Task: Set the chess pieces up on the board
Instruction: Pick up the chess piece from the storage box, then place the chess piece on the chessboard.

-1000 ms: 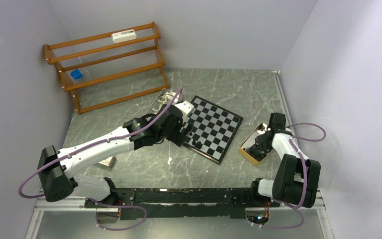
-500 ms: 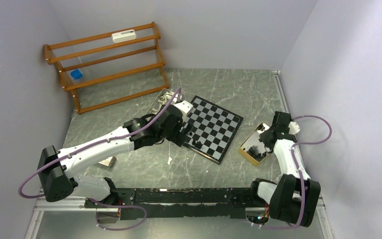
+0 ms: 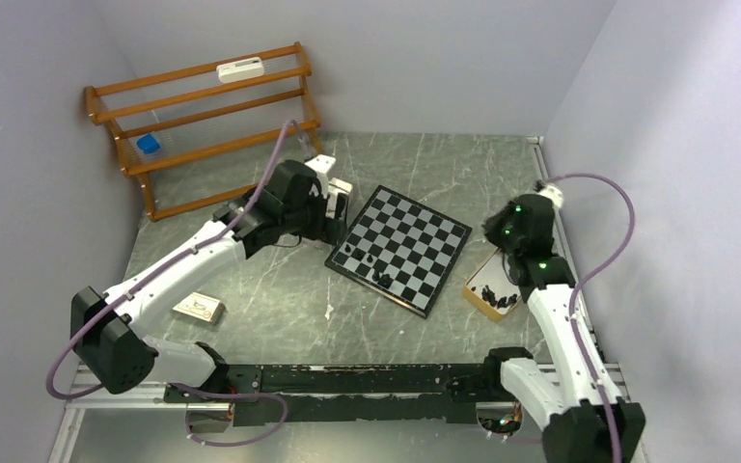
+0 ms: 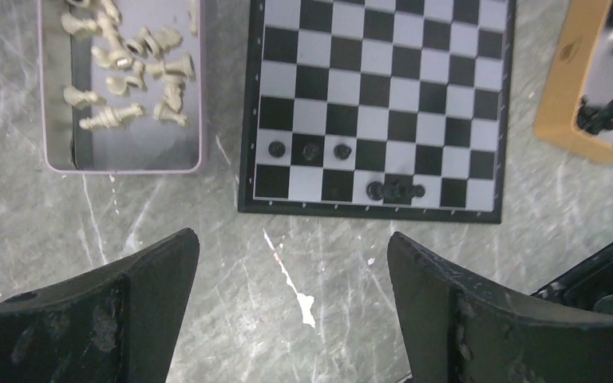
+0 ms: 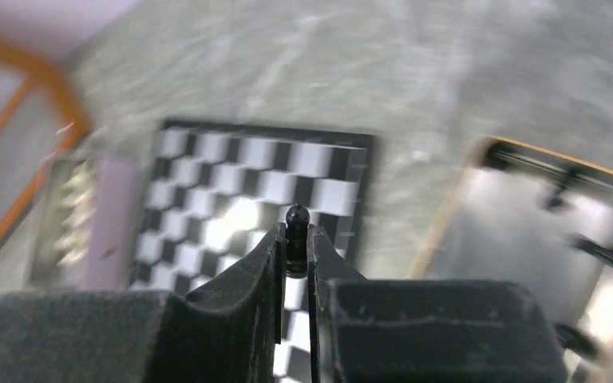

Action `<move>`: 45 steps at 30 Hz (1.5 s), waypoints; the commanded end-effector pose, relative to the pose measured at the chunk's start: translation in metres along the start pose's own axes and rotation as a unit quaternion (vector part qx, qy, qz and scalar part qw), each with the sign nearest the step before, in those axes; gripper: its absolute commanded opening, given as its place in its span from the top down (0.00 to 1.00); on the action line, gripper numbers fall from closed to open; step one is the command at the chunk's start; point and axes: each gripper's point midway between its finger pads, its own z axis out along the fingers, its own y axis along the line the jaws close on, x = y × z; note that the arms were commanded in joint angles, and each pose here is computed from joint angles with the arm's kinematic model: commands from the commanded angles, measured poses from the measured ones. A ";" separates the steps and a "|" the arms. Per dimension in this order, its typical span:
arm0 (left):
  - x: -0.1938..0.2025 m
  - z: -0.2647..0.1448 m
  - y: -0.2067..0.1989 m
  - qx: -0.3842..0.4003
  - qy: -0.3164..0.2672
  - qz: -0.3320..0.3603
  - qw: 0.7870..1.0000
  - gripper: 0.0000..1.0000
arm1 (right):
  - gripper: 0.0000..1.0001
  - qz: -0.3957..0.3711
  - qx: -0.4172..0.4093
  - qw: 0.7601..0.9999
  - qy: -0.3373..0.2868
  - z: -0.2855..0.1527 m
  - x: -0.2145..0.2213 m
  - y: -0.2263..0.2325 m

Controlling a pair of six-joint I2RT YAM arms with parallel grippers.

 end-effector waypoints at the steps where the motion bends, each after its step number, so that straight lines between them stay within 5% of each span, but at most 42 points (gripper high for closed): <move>1: -0.039 -0.019 -0.010 0.054 -0.034 -0.047 0.997 0.09 | 0.95 -0.085 -0.167 0.981 -0.055 -0.032 -0.012 0.099; 6: -0.046 -0.036 -0.021 0.104 -0.027 -0.037 0.994 0.15 | 0.95 -0.163 -0.329 0.928 -0.058 -0.069 0.031 0.164; 11: -0.041 -0.056 -0.044 0.174 -0.016 -0.026 0.984 0.22 | 0.92 -0.231 -0.477 0.843 -0.096 -0.118 0.066 0.197; 20: -0.037 -0.082 -0.095 0.340 0.001 -0.017 0.940 0.40 | 0.93 -0.295 -0.573 0.750 -0.149 -0.163 0.096 0.208; 34: -0.033 -0.066 -0.112 0.338 0.012 0.004 0.941 0.51 | 0.95 -0.314 -0.602 0.718 -0.153 -0.177 0.119 0.229; 45: -0.027 -0.060 -0.117 0.333 0.019 0.001 0.943 0.58 | 0.95 -0.317 -0.595 0.722 -0.151 -0.179 0.122 0.230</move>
